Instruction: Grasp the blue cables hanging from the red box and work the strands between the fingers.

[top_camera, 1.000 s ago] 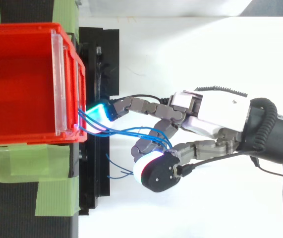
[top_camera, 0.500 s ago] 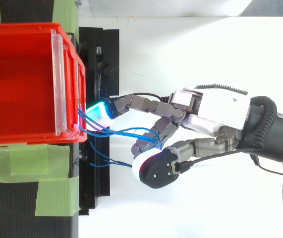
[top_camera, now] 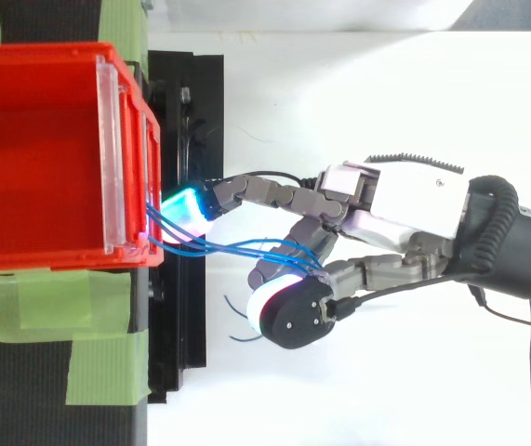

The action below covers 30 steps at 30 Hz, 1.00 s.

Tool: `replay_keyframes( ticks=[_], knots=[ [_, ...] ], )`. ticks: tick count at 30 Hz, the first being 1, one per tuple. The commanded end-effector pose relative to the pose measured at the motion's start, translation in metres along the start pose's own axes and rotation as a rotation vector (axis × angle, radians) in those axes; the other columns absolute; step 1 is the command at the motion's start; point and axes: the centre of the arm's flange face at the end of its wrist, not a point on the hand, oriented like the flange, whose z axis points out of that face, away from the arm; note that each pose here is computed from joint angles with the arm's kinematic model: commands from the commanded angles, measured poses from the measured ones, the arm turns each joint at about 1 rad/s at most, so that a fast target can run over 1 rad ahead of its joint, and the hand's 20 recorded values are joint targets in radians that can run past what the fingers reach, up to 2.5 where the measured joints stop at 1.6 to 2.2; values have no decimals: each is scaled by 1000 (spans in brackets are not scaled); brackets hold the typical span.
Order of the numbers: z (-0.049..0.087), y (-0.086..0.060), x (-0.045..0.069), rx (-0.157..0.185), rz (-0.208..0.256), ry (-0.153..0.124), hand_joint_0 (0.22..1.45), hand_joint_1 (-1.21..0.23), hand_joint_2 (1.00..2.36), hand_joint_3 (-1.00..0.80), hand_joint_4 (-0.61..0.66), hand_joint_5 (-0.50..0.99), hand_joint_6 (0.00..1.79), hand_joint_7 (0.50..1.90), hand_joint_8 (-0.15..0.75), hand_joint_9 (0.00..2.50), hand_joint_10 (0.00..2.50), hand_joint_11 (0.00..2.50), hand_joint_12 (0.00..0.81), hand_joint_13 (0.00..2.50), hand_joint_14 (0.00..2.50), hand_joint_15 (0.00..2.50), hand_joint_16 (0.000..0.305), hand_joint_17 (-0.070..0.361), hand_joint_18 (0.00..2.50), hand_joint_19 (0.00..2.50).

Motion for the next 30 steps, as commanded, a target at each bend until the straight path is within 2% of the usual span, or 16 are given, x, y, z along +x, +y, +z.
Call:
replay_keyframes(
  ticks=[1,4,6,12,13,15,18,23,24,26,27,29,30],
  knots=[
    [0,0,-1,0,0,2,808,-512,1000,-1000,310,-94,8,727,452,1015,8,1448,439,1371,16,1371,70,157,1406,771],
    [0,0,-2,0,0,1,807,-514,1000,-1000,310,-89,8,727,443,1029,5,1516,439,1406,10,1498,70,158,1407,827],
    [1,0,-2,-1,1,1,805,-515,1000,-1000,310,-87,8,726,435,1033,3,1542,436,1427,1,1668,70,157,1401,895],
    [1,0,-2,-3,1,7,796,-526,1000,-1000,307,-86,8,728,423,1020,0,1674,453,1356,207,1723,71,161,1369,954],
    [1,0,-3,-3,1,5,796,-526,1000,-1000,309,-85,8,730,421,1011,75,1673,456,1324,348,1673,72,161,1370,954],
    [1,0,-3,-3,1,5,795,-527,1000,-1000,309,-85,9,730,423,988,220,1689,463,1295,453,1666,72,162,1371,956],
    [1,0,-3,-3,0,5,792,-529,1000,-1000,311,-81,8,735,413,935,648,1685,466,1210,841,1566,72,162,1370,986],
    [1,0,-2,-3,-2,7,788,-533,1000,-1000,310,-76,9,738,411,912,790,1694,468,1169,1020,1516,72,162,1358,1008],
    [1,0,-3,-3,-2,5,788,-533,1000,-1000,309,-74,9,737,411,886,1006,1669,459,1138,1199,1444,72,162,1358,1018],
    [1,0,-3,-3,-2,5,789,-533,1000,-1000,309,-72,8,740,415,863,1162,1697,462,1122,1316,1434,72,161,1358,1029],
    [1,0,-3,-3,-2,5,789,-533,1000,-1000,313,-69,8,741,416,842,1320,1696,462,1108,1420,1414,72,161,1360,1038],
    [1,0,-3,-3,-2,5,788,-533,1000,-1000,315,-67,9,742,417,833,1374,1697,466,1095,1522,1414,71,161,1365,1049],
    [1,0,-4,-3,-2,4,788,-533,1000,-1000,316,-65,8,743,418,824,1513,1698,470,1081,1624,1382,71,159,1371,1058]
  ],
)
